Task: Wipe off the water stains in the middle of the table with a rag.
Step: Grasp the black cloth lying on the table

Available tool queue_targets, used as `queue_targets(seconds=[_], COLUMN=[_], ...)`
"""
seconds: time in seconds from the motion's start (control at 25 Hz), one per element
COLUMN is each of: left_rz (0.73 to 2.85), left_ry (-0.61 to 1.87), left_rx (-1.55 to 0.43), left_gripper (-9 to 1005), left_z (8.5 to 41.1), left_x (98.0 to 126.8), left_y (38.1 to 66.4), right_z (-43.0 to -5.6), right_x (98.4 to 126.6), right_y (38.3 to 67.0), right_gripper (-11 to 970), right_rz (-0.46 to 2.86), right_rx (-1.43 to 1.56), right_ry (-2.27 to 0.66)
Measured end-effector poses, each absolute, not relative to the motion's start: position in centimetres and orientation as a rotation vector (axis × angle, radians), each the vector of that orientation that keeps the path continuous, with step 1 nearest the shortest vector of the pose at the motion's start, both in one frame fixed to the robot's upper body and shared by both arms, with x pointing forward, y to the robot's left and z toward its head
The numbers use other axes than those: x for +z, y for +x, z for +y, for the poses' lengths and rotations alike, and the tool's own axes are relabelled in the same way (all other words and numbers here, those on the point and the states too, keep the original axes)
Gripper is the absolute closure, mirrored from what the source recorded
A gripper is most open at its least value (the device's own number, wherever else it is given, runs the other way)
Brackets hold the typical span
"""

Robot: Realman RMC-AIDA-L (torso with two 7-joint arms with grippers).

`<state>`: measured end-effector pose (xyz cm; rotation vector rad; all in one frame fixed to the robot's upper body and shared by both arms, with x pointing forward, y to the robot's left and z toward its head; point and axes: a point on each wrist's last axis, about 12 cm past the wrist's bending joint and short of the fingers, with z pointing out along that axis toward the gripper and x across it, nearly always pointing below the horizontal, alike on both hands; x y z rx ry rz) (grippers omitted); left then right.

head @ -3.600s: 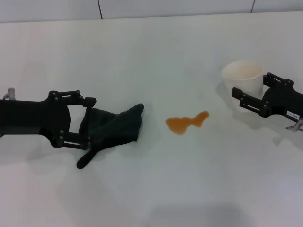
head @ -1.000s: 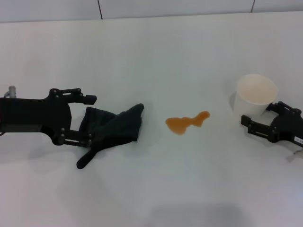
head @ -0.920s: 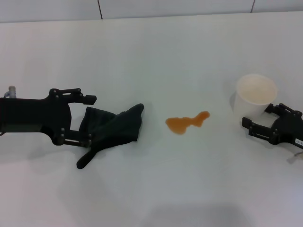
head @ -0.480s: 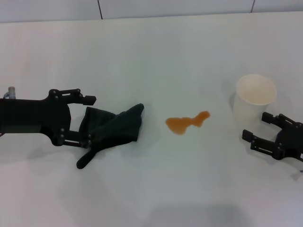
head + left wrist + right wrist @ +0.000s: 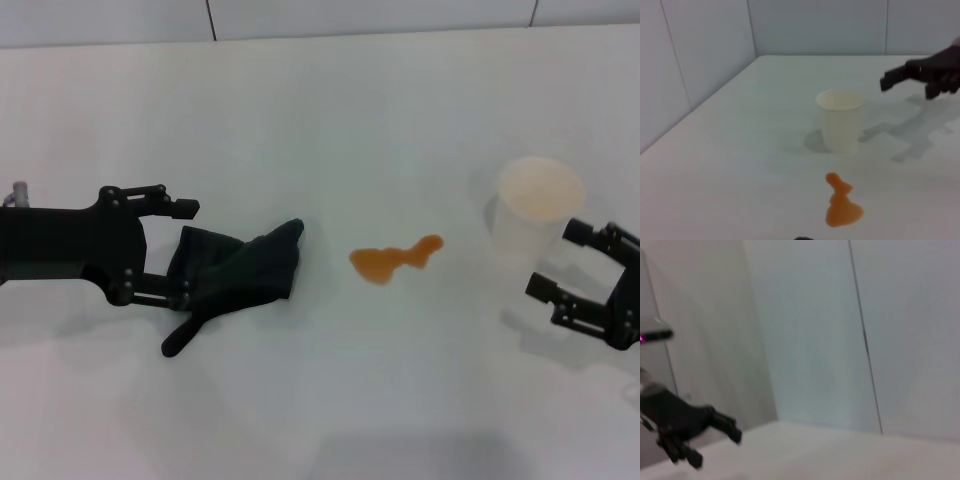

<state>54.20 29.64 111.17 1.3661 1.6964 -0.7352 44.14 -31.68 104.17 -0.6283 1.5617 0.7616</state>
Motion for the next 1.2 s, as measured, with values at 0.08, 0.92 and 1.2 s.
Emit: queue_targets(seconds=[0.08,0.92,1.2], left_rz=[1.696,1.712,1.714], left_ry=[1.366,1.337,1.335], left_rx=[-0.735,-0.704,-0.713], left_gripper=[107,106,106], left_z=[29.6,29.8,29.7], left_x=[111.2,111.1,111.1], left_y=[54.2,54.6,54.5], right_z=[-31.6,-28.2,-27.3], right_x=[105.2,114.7,116.5], right_y=[44.5,51.6,52.0], right_gripper=[87,87,88], right_rz=[1.531,1.755,1.843], right_rx=[0.769,0.657,0.617], right_ry=[-0.651,-1.128,-1.224])
